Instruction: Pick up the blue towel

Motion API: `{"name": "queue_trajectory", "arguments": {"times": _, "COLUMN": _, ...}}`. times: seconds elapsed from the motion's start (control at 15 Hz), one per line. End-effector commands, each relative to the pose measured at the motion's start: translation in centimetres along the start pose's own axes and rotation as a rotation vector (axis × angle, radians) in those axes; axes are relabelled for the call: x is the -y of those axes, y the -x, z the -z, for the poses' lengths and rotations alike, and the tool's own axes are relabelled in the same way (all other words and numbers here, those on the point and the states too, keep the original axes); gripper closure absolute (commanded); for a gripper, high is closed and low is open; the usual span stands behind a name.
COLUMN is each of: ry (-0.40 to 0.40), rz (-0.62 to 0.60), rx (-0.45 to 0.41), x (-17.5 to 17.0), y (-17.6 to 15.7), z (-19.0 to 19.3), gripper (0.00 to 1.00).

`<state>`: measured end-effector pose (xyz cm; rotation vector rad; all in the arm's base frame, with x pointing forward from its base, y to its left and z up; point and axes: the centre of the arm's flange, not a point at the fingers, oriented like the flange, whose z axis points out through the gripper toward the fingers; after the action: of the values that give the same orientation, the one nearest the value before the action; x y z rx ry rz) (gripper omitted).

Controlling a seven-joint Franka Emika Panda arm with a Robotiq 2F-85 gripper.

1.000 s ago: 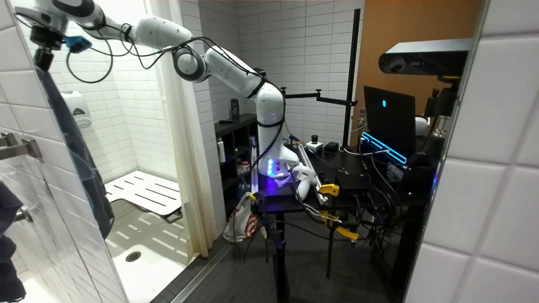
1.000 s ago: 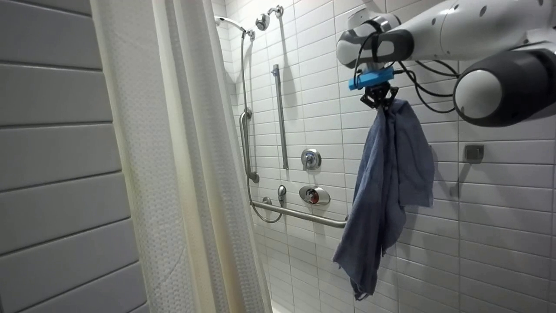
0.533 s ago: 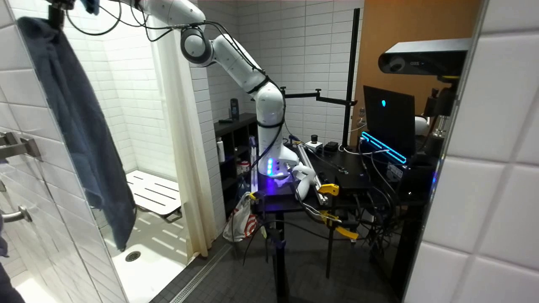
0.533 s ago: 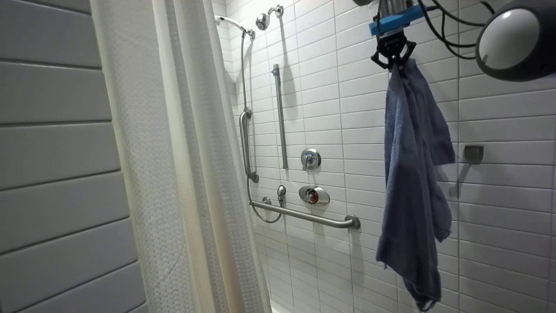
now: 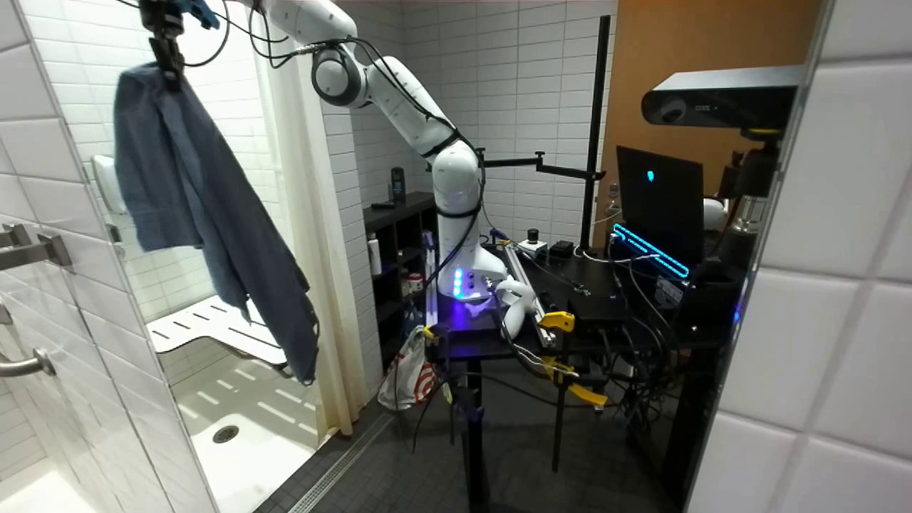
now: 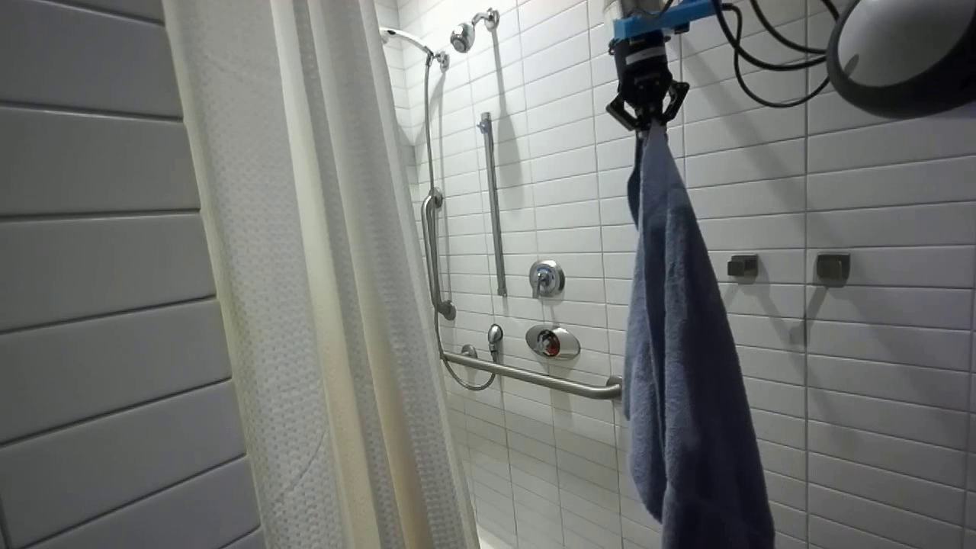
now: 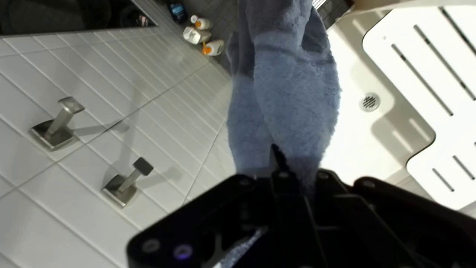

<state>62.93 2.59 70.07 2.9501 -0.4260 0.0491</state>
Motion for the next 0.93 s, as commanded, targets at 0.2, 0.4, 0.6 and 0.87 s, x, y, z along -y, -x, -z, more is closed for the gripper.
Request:
{"name": "queue_trajectory", "arguments": {"times": 0.2, "ry": -0.073, "rz": -0.004, "rx": 0.304, "x": -0.5, "y": -3.9, "z": 1.5, "gripper": 0.99}}
{"name": "queue_trajectory", "arguments": {"times": 0.4, "ry": -0.055, "rz": -0.050, "rx": 0.375, "x": -2.7, "y": -3.2, "z": 1.4, "gripper": 0.99}}
{"name": "queue_trajectory", "arguments": {"times": 0.6, "ry": -0.025, "rz": -0.077, "rx": 0.393, "x": -3.3, "y": -3.0, "z": 1.5, "gripper": 0.99}}
{"name": "queue_trajectory", "arguments": {"times": 0.87, "ry": -0.014, "rz": -0.090, "rx": 0.393, "x": -3.2, "y": -2.5, "z": 1.7, "gripper": 0.99}}
